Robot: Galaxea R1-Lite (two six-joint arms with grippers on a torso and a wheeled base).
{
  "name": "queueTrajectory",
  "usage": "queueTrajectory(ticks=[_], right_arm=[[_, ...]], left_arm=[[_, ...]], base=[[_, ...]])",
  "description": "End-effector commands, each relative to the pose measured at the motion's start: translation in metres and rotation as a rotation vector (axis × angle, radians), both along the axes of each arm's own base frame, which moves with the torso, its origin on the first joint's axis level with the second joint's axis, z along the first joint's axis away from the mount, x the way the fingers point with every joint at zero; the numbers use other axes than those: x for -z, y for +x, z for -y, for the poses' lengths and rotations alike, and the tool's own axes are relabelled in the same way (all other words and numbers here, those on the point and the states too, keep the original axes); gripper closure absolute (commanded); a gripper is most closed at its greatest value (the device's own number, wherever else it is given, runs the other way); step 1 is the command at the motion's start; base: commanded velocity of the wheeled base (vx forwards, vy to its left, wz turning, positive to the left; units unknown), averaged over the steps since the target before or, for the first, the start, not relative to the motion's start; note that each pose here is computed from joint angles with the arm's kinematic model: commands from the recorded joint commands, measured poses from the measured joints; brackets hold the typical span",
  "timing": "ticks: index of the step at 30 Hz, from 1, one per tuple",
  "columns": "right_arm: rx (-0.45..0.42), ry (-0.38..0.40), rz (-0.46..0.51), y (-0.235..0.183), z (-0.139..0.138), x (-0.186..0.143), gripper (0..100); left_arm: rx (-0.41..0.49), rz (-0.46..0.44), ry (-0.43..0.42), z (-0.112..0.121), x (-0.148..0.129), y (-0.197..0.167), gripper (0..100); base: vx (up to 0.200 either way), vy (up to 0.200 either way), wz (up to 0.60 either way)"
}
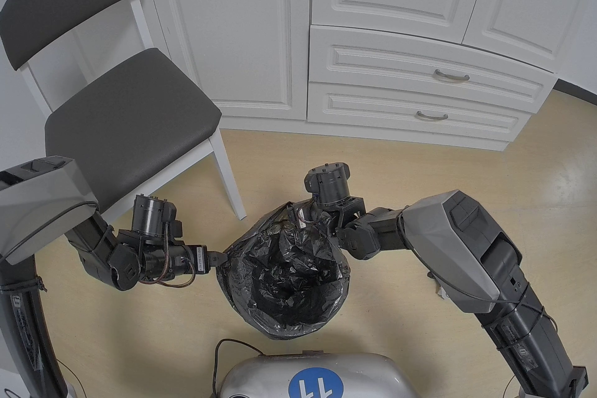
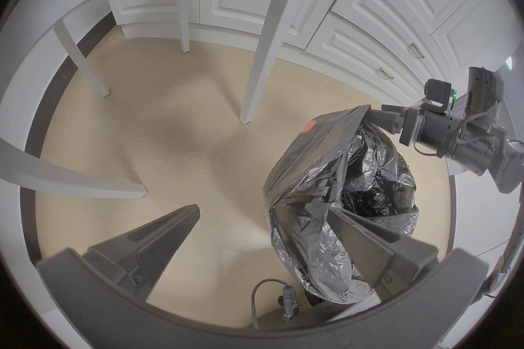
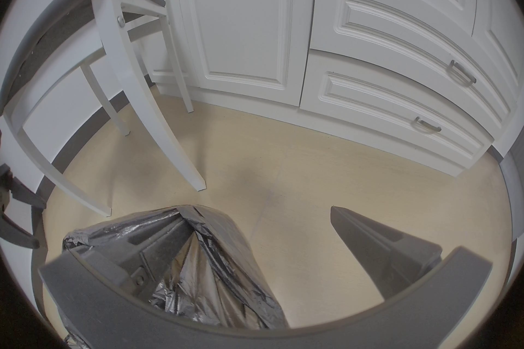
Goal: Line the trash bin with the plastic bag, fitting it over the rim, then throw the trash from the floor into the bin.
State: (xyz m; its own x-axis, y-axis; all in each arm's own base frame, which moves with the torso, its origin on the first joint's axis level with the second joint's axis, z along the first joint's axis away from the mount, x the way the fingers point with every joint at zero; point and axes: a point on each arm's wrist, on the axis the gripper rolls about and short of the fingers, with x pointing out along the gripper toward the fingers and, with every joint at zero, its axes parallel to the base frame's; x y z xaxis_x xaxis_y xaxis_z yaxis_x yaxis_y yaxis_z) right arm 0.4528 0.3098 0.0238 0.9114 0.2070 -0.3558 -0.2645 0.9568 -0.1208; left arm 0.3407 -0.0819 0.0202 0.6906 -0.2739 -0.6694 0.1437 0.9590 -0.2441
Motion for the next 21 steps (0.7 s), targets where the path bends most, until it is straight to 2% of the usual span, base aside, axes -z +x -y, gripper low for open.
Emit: queueTrajectory(ticks=[1, 6, 7, 10, 16, 21], right_arm=[[0.007, 0.007, 0.009, 0.002, 0.003, -0.005, 0], [0.023, 0.011, -0.018, 0.006, 0.009, 0.010, 0], [0.036, 0.012, -0.029, 0.010, 0.013, 0.016, 0], [0.044, 0.013, -0.034, 0.014, 0.020, 0.018, 0], [0.054, 0.012, -0.045, 0.017, 0.026, 0.019, 0], [0.046, 0.017, -0.076, 0.023, 0.038, 0.023, 0]], left_arm=[[-0.001, -0.013, 0.002, 0.000, 0.006, 0.001, 0], [-0.013, -0.034, 0.018, 0.002, 0.024, 0.008, 0], [-0.034, -0.037, 0.036, 0.002, 0.035, 0.013, 0], [-0.074, -0.026, 0.061, 0.002, 0.046, 0.022, 0], [-0.088, -0.042, 0.080, 0.004, 0.063, 0.030, 0], [-0.168, -0.018, 0.114, 0.008, 0.075, 0.043, 0]], base=[[0.000, 0.000, 0.00], [0.000, 0.000, 0.00], [0.000, 0.000, 0.00], [0.000, 0.000, 0.00], [0.000, 0.000, 0.00], [0.000, 0.000, 0.00]])
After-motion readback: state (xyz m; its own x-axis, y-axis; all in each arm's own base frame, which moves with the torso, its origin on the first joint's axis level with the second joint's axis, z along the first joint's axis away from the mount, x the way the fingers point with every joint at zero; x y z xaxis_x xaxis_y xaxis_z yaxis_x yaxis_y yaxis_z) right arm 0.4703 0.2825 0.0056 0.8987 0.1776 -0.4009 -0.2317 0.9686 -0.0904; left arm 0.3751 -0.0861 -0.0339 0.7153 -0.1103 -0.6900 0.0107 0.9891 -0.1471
